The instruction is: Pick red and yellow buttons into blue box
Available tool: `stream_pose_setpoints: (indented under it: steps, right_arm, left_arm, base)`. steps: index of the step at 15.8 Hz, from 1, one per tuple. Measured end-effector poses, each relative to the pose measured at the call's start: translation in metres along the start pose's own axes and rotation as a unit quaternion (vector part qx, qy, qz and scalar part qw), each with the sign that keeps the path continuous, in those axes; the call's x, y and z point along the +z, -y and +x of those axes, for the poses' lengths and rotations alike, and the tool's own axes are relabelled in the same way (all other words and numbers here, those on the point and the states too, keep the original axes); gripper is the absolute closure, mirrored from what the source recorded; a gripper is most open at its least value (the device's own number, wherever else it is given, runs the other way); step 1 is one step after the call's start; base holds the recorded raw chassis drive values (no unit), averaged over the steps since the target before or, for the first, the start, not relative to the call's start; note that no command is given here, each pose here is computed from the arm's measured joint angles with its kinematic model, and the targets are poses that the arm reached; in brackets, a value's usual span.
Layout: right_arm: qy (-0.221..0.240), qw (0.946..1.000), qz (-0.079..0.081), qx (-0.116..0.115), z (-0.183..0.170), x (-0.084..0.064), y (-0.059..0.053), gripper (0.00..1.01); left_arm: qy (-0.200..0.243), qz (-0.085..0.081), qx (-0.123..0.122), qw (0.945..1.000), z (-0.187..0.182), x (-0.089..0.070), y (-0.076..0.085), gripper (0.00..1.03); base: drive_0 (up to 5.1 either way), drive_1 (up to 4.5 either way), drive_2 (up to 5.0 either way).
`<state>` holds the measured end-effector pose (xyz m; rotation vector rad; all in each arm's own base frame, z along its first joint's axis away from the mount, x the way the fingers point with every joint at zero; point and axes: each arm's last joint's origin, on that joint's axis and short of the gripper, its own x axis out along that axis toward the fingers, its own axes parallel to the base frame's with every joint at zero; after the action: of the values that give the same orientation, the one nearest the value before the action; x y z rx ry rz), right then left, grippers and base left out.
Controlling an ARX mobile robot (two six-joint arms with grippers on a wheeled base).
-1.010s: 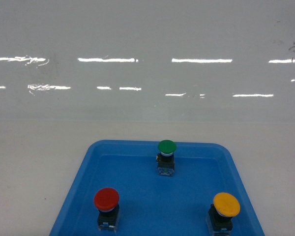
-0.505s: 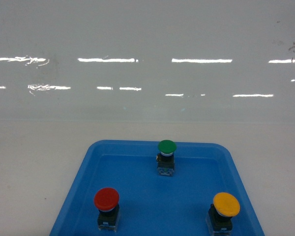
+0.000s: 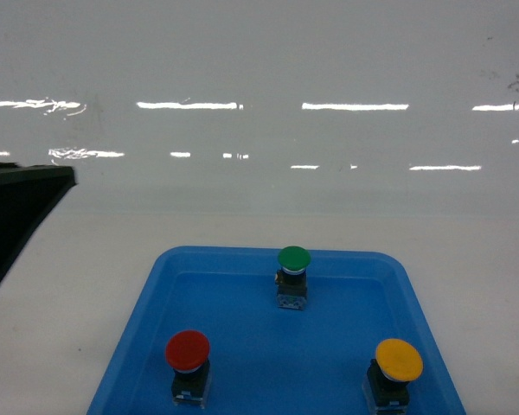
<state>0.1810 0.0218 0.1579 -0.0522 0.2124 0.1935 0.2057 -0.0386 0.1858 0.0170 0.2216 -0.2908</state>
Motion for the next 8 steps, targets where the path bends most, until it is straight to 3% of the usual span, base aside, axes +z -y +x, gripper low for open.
stream_pose_setpoints:
  steps: [3,5,8]
  right_arm:
    - [-0.062,0.9980,0.005,0.016,0.035,-0.004,-0.003,0.03]
    - [-0.075,0.9969,0.009,0.022,0.045,0.001,-0.004,0.03]
    - [-0.078,0.9954,0.001,0.055,0.050,0.003,-0.024,0.03]
  left_arm:
    - [-0.036,0.016,-0.011,0.9991,0.037,-0.006,0.007,0.05]
    - [-0.042,0.028,-0.009,0.9987,0.039,-0.009,0.008,0.05]
    - [-0.039,0.034,-0.007,0.9986,0.038,-0.008,0.008,0.05]
  base:
    - [0.0,0.00,0.0]
    - [0.0,0.00,0.0]
    - [0.0,0.00,0.0]
